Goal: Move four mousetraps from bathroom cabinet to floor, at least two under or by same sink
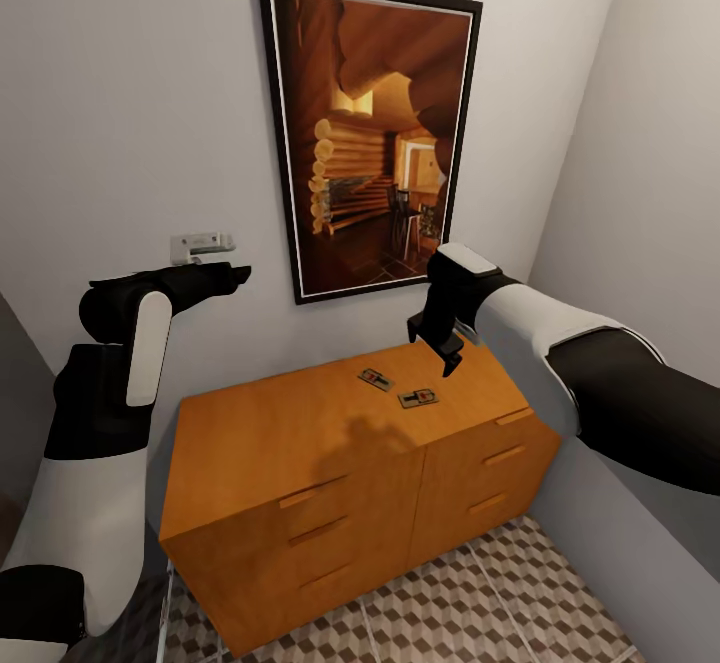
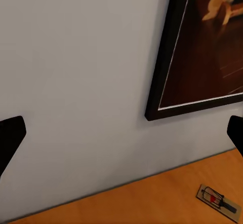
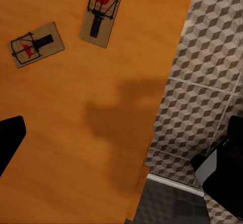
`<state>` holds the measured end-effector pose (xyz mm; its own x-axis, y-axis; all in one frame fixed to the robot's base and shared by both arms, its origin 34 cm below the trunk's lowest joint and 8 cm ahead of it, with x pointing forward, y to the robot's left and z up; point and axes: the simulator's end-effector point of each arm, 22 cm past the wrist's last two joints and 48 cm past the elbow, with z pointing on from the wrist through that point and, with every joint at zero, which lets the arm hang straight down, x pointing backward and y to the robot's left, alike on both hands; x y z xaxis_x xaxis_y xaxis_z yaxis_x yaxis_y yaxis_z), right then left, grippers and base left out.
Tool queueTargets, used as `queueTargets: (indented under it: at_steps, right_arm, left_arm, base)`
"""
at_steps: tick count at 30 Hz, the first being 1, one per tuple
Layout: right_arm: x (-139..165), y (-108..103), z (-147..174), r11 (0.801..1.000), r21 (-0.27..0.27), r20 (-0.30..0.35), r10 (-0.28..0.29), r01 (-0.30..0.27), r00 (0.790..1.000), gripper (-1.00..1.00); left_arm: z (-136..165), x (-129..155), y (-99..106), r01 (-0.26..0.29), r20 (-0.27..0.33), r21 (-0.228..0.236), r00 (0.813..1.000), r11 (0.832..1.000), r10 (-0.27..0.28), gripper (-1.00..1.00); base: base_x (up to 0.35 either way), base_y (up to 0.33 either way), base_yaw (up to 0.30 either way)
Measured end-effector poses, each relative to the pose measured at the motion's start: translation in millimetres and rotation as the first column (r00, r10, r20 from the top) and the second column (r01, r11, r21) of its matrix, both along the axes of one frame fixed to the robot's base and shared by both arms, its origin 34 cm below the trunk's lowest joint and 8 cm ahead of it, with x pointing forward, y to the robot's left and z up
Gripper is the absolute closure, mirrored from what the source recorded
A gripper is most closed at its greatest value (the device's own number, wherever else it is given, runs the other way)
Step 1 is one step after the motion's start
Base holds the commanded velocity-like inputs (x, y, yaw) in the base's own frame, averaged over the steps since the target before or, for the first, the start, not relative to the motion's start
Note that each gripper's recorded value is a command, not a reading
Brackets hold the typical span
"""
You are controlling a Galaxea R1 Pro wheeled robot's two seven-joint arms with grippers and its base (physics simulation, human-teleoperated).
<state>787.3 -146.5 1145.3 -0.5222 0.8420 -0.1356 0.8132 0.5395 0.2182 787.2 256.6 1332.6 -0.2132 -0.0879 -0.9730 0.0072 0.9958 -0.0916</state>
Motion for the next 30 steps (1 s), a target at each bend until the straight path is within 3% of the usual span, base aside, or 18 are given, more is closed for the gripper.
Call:
queueTargets:
  at_steps: [12,30]
  right_arm:
    - [-12.1,-9.0,-16.7,0.999,-0.013,-0.056,-0.049,0.048,0.997,-1.00]
    - [-15.5,-12.0,-24.5,0.992,-0.008,-0.066,-0.126,0.126,0.990,-1.00]
  left_arm:
    - [0.0,0.0,0.9,-0.001,0.000,0.000,1.000,1.000,0.001,-1.00]
    - [0.1,-0.2,-0.6,-0.002,0.000,-0.001,1.000,1.000,0.002,-1.00]
  base:
    - [0.000,0.000,0.000]
    - [0.081,0.049,0.000]
